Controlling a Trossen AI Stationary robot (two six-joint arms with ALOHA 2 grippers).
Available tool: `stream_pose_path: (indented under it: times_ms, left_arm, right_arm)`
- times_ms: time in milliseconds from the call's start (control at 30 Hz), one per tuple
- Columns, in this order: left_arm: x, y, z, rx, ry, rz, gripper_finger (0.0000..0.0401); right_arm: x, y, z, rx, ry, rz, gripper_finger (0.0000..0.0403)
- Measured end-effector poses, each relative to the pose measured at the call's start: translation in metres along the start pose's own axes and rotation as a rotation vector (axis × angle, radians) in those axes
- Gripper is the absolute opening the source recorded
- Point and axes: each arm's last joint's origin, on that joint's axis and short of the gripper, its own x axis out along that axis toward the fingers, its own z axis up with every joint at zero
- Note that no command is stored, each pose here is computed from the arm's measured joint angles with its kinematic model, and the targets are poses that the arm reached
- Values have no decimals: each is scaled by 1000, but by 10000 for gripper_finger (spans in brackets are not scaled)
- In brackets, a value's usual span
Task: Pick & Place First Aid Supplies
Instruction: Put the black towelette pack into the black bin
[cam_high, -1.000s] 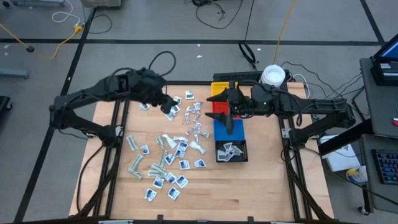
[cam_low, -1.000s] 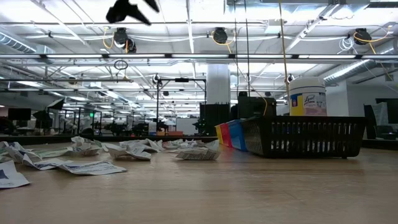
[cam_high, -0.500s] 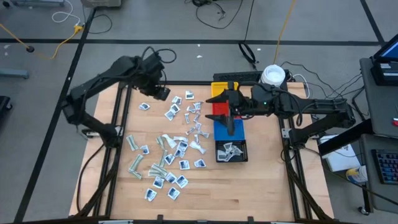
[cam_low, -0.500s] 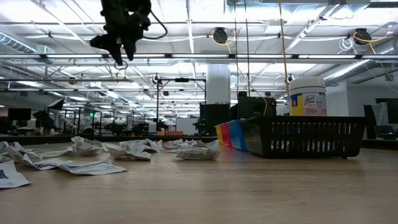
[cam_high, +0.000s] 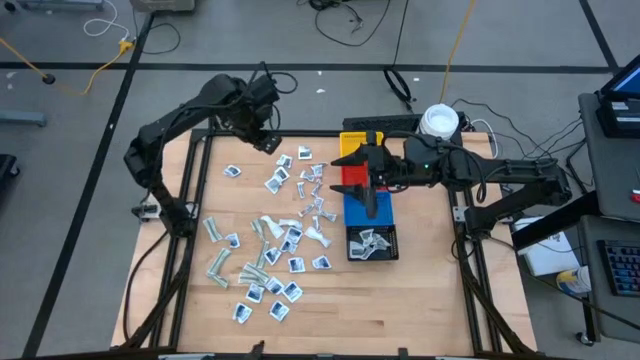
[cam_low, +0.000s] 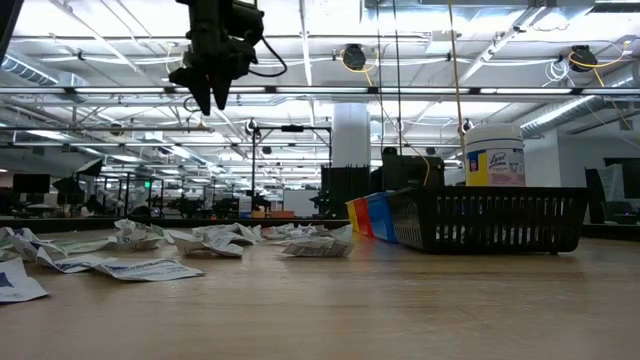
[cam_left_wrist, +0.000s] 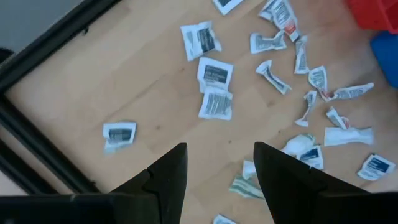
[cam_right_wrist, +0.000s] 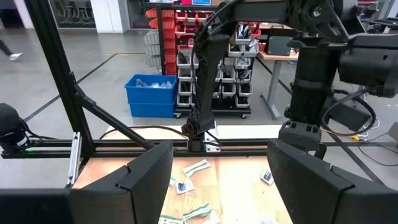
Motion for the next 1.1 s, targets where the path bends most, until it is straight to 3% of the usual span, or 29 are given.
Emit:
stream_pose_path:
  times_ms: [200,367,767,1100]
  left_arm:
    - [27,-19,-5,98,-16,106,191]
    - [65,-30,-11,133,-9,116,191]
    - [147,-24,-29,121,-21,115,191]
    - [186,-23,-44,142,-96,96,191]
  right_arm:
    - [0,0,0,0,1,-1,256]
    - [0,0,0,-4,2,-2,256]
    - [0,0,-1,-11,8,-3,256]
    - [0,0,-1,-8,8,-7,256]
